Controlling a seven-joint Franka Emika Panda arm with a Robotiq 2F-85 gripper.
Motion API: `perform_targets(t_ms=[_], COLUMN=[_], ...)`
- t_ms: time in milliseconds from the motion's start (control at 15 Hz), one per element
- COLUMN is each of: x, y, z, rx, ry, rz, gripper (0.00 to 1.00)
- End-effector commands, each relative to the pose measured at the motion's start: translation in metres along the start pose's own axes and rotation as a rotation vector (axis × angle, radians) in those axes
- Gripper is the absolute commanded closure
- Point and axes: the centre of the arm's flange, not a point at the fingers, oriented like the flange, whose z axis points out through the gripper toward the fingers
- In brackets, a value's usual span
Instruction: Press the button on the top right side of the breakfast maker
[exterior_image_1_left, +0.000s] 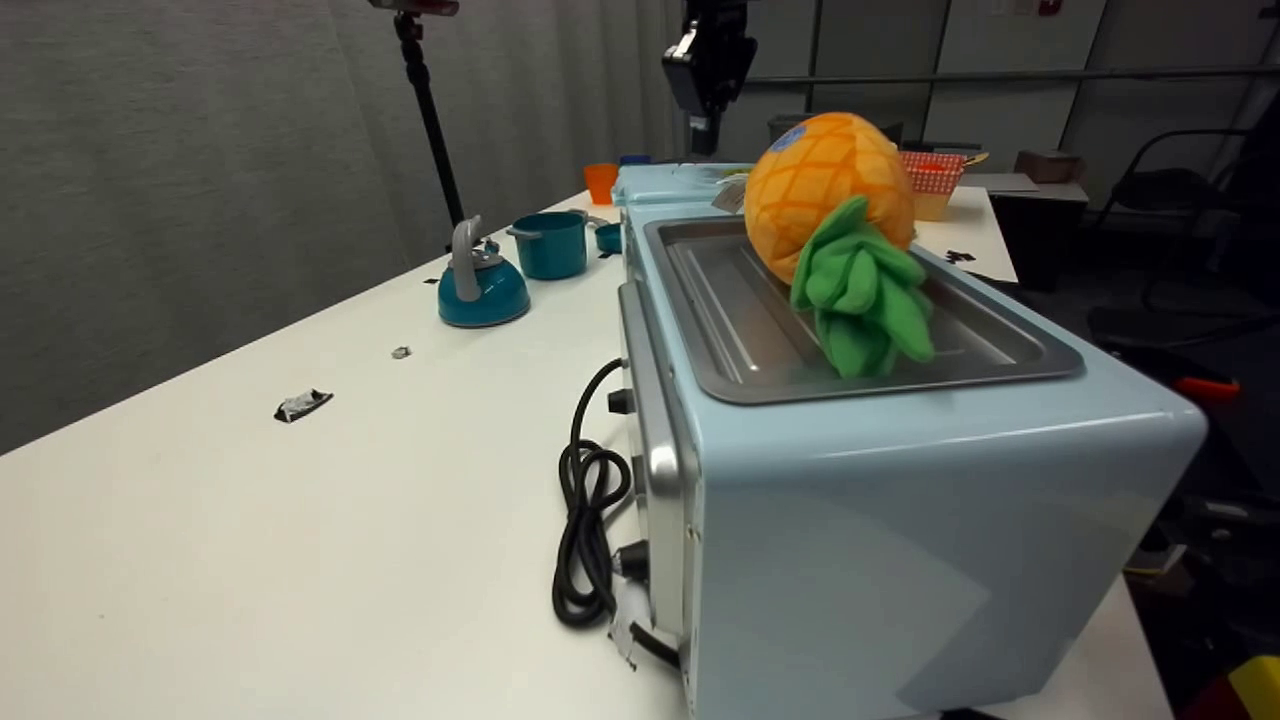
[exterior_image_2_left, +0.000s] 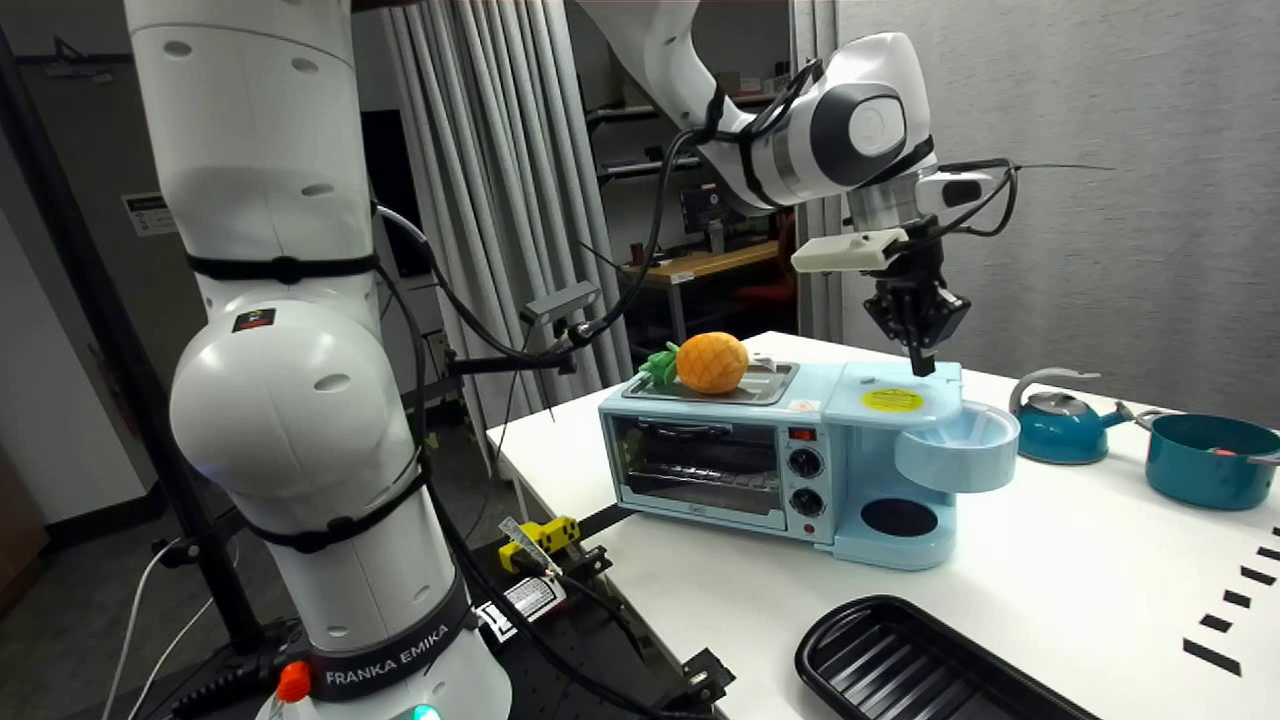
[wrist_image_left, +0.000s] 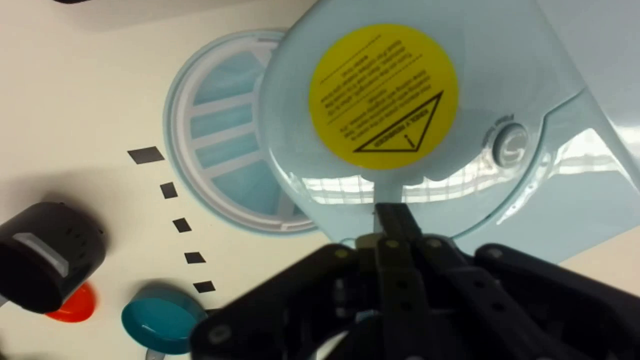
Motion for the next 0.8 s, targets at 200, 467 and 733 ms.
perform_targets(t_ms=[200,467,733], x=[0.029,0.031,0.027], y=[0.003,0.003,-0.002], z=[-0.038,-0.057,-0.076], rx=[0.002,0.01,0.022], ry=[0.072,0.096,0.122], rz=[-0.025,-0.032,-0.043], gripper=[1.0,1.0,1.0])
